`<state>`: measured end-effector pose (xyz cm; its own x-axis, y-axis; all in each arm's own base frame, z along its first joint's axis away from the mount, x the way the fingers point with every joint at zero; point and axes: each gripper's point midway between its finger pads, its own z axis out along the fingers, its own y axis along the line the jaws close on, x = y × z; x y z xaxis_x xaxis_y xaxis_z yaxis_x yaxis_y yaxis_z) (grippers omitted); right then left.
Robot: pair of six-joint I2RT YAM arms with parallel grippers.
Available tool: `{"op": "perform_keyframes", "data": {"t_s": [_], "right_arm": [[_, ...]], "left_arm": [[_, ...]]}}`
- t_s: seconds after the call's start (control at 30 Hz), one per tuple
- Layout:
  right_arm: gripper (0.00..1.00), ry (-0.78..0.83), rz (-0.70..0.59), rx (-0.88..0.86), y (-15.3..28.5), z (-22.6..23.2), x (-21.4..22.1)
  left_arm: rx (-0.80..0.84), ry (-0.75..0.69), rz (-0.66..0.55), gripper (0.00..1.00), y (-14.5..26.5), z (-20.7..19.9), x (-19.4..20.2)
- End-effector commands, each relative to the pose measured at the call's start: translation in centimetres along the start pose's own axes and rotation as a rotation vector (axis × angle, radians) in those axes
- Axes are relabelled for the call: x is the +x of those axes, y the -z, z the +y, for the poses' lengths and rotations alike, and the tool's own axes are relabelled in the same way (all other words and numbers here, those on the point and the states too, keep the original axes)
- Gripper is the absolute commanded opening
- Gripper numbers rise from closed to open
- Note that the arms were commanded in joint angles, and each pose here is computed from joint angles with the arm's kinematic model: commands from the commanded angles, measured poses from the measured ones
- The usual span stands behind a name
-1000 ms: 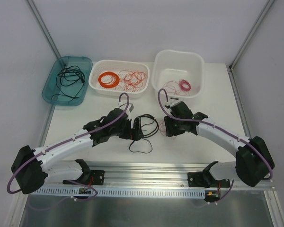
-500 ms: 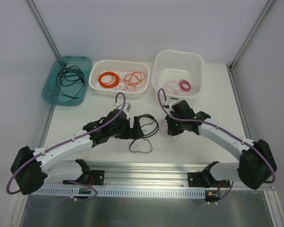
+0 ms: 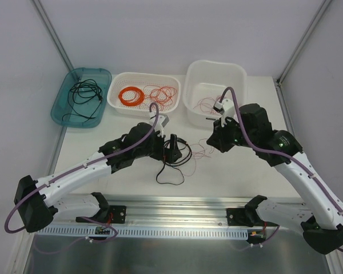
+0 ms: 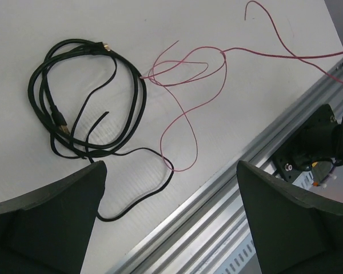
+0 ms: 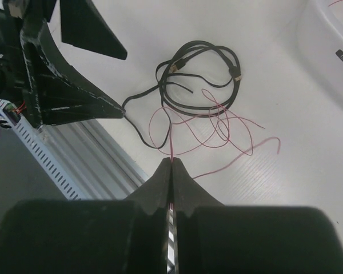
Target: Untangle the cables
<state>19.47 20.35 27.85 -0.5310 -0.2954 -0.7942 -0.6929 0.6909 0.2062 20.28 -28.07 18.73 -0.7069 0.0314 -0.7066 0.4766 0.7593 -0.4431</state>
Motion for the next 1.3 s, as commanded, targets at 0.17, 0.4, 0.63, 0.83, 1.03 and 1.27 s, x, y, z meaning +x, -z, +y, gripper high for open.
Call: {"op": "perform_keyframes", "data": {"t_s": [0.17,0.4,0.63,0.83,1.03,1.27], "right_arm": [[0.01,0.009,-0.065,-0.174,3.4,3.9,-2.1],[0.01,0.019,-0.094,-0.253,4.7,5.5,-2.5],[0.01,0.029,-0.127,-0.298,5.7,6.4,-2.8],[0.01,0.039,-0.156,-0.32,6.6,7.0,-3.1],[0.01,0.041,-0.162,-0.344,6.9,7.4,-3.2],[0.01,0.046,-0.169,-0.339,7.2,7.4,-2.9]], "left_arm": [[0.16,-0.333,-0.124,0.99,-0.5,-3.3,-2.4],[0.283,-0.503,-0.098,0.92,-3.0,-4.8,-1.5],[0.438,-0.655,-0.046,0.87,-4.3,-6.4,0.2],[0.492,-0.689,0.019,0.74,-5.9,-6.5,1.8],[0.488,-0.714,0.042,0.66,-7.7,-6.4,1.9],[0.503,-0.716,0.046,0.59,-8.0,-6.8,1.8]]}}
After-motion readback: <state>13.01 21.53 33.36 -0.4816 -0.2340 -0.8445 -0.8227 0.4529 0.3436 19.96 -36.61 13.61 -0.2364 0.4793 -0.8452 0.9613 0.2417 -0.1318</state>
